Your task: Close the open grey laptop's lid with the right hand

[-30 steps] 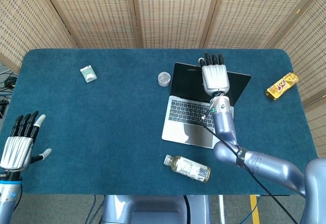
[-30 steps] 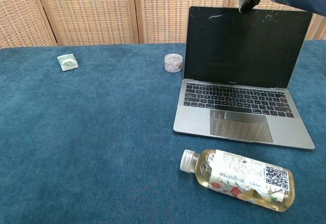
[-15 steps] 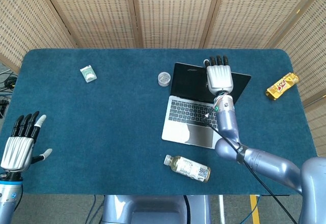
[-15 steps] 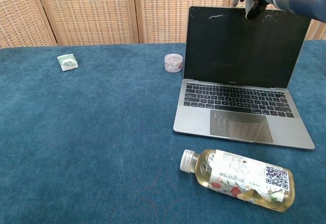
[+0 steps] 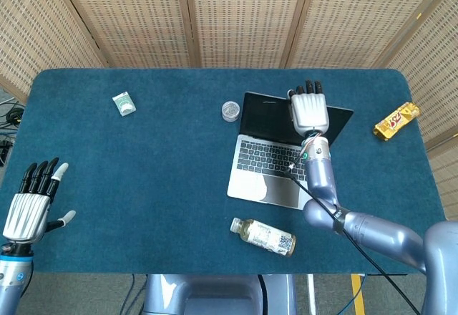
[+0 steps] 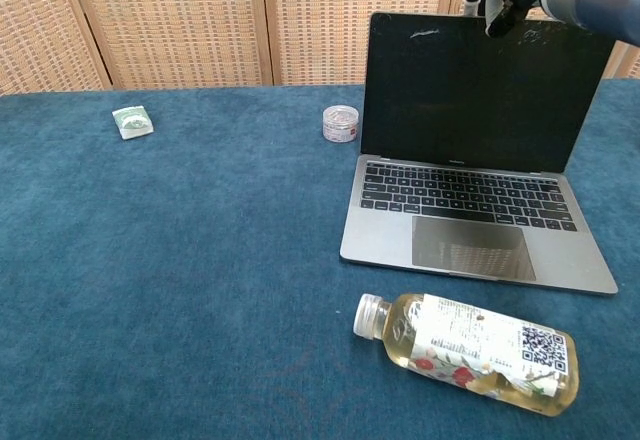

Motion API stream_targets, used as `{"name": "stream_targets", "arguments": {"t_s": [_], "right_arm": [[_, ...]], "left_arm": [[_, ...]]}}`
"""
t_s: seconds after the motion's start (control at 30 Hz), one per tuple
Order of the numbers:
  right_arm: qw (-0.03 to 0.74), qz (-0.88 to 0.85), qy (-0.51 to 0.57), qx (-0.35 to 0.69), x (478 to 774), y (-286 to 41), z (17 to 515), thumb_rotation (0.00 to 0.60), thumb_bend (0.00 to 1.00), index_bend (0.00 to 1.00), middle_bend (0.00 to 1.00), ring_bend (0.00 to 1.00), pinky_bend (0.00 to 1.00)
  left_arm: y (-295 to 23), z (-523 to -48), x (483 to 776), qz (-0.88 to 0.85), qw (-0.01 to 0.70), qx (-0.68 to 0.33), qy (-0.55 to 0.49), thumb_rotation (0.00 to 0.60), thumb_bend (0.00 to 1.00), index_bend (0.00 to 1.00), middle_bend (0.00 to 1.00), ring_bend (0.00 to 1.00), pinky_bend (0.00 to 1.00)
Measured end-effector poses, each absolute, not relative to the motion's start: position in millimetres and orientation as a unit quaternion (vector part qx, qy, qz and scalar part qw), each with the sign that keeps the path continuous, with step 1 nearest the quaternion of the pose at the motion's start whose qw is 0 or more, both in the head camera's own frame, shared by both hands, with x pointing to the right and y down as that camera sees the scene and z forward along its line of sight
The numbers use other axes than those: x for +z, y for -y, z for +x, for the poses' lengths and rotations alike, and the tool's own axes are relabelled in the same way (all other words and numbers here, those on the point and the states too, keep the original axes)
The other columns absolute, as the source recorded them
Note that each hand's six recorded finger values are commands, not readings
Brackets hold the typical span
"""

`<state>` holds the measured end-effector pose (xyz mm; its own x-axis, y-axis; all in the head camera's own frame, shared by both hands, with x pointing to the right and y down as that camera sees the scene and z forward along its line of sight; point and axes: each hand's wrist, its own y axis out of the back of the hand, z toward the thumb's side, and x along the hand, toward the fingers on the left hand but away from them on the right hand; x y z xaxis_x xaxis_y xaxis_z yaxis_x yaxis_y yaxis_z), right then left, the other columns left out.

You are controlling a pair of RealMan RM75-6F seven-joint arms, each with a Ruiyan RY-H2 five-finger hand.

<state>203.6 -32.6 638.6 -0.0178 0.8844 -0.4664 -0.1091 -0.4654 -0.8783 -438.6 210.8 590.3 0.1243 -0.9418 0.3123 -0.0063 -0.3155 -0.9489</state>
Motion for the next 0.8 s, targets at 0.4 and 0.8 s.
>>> {"name": "stream_targets", "arguments": {"t_s": [0.4, 0.8], "right_arm": [[0.401, -0.573, 0.332, 0.633, 635.3, 29.6, 207.1, 0.600, 1.00, 0.37, 0.32, 0.14, 0.12], [0.409, -0.574, 0.331, 0.627, 622.2, 20.0, 198.4, 0.600, 1.00, 0.40, 0.36, 0.16, 0.16]], "left_arm": [[-212.1, -436.1, 591.0, -0.613, 0.437, -0.533, -0.386, 0.600, 0.00, 0.00, 0.00, 0.00, 0.00], [-213.0, -434.3, 589.4, -0.615, 0.440, -0.529, -0.386, 0.600, 0.00, 0.00, 0.00, 0.00, 0.00]]}}
